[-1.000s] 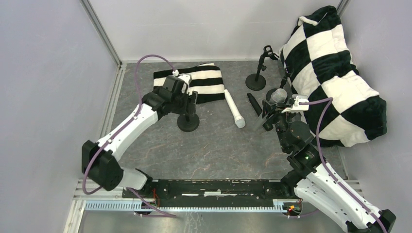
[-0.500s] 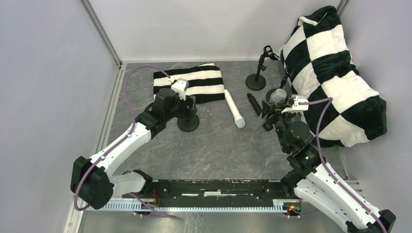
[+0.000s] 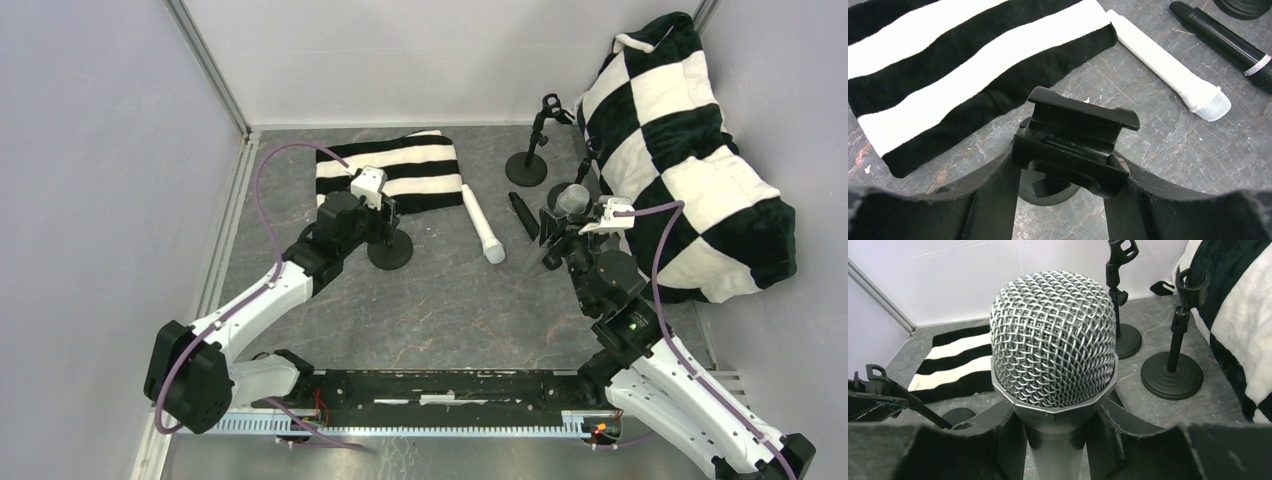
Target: Attach the microphones to the stand
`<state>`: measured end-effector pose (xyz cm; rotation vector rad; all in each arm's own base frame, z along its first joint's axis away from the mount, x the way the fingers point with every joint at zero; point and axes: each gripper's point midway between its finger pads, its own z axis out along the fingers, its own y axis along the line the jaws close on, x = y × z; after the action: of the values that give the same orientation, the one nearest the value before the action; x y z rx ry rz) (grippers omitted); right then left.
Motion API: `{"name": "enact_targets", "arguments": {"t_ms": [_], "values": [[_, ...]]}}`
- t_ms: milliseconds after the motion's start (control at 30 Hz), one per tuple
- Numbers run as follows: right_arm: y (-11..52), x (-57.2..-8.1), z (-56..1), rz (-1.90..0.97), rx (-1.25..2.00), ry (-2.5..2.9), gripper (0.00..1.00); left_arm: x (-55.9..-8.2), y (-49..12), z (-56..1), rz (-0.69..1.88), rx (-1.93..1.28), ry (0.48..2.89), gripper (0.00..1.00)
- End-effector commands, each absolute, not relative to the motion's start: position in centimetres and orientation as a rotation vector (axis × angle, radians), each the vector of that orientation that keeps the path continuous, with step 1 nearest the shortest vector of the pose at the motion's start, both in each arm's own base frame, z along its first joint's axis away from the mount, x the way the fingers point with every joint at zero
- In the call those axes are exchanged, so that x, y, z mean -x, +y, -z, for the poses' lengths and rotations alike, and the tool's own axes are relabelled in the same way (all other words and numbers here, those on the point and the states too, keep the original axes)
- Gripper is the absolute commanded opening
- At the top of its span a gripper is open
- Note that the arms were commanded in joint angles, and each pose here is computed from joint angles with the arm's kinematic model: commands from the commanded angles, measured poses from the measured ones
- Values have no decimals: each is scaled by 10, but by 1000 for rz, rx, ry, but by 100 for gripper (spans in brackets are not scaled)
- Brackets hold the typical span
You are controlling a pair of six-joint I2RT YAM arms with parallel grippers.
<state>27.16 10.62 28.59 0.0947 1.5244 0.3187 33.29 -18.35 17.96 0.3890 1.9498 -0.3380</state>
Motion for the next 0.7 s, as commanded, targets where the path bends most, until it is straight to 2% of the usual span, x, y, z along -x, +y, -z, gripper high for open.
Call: {"name": "enact_targets", "arguments": {"t_ms": [0, 133, 233, 400, 667], "values": [[104, -270, -304, -336, -101, 1474, 0, -349, -188, -200, 325, -406, 1842, 52], [104, -269, -305, -336, -103, 1473, 0, -347, -196, -203, 373, -421, 1839, 48], [104, -269, -304, -337, -101, 1475, 0, -342, -206, -208, 453, -425, 1831, 41], [104, -269, -304, -341, -105, 1476, 0, -336, -217, -219, 568, -323, 1849, 38], [106, -270, -301, -348, -106, 1484, 0, -330, -224, -232, 540, -71, 1895, 35]]}}
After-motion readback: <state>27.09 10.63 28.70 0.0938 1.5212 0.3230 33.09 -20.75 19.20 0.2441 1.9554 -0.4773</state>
